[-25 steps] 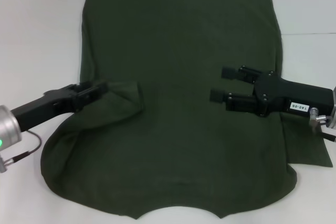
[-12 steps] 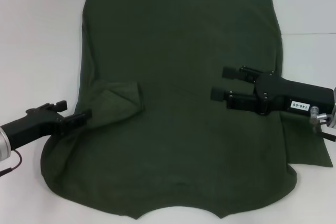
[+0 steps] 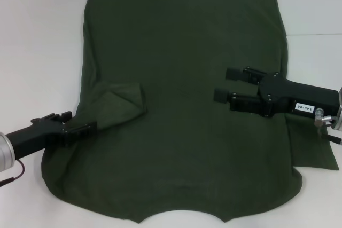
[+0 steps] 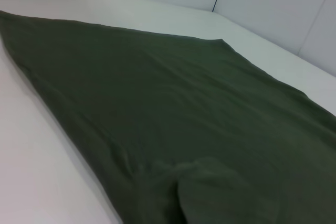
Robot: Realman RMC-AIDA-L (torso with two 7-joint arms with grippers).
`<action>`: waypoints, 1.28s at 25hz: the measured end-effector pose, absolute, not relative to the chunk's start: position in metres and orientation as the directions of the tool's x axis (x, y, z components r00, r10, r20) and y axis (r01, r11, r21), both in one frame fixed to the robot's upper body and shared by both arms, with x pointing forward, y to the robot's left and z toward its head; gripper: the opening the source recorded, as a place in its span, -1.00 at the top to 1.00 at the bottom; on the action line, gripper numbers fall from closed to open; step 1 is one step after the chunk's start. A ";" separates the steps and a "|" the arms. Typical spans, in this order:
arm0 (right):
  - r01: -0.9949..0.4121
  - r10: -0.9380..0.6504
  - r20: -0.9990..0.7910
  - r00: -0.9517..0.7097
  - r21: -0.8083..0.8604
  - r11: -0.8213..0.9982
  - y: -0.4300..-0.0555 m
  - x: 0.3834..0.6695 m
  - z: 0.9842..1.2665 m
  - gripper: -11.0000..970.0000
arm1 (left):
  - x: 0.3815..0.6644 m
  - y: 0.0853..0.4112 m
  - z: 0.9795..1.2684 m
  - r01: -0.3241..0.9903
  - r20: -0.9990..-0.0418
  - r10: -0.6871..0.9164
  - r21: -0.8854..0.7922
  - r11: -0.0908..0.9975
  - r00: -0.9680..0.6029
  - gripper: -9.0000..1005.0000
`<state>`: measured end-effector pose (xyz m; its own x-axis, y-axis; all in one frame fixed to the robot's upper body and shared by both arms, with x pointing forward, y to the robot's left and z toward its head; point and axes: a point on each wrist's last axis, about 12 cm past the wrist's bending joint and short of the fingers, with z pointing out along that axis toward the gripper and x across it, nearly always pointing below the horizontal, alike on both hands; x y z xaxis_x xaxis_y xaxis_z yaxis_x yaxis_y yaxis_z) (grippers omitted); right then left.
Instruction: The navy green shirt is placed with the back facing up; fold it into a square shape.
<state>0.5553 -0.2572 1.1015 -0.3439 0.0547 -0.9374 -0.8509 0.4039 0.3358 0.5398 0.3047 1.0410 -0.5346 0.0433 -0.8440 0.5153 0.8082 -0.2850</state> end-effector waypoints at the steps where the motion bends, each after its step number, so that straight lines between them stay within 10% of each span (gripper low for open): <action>1: -0.851 0.055 -0.937 -0.344 0.336 0.404 -0.257 0.555 1.101 -0.90 | 0.540 0.304 1.041 0.517 -0.842 0.047 -0.284 0.807 -0.537 -0.55; 18: -0.853 0.052 -0.938 -0.342 0.333 0.402 -0.256 0.555 1.101 -0.90 | 0.541 0.298 1.042 0.556 -0.839 0.084 -0.278 0.784 -0.537 0.02; 32: -0.855 0.047 -0.938 -0.343 0.332 0.399 -0.256 0.555 1.101 -0.90 | 0.540 0.294 1.051 0.592 -0.842 0.063 -0.322 0.739 -0.536 0.99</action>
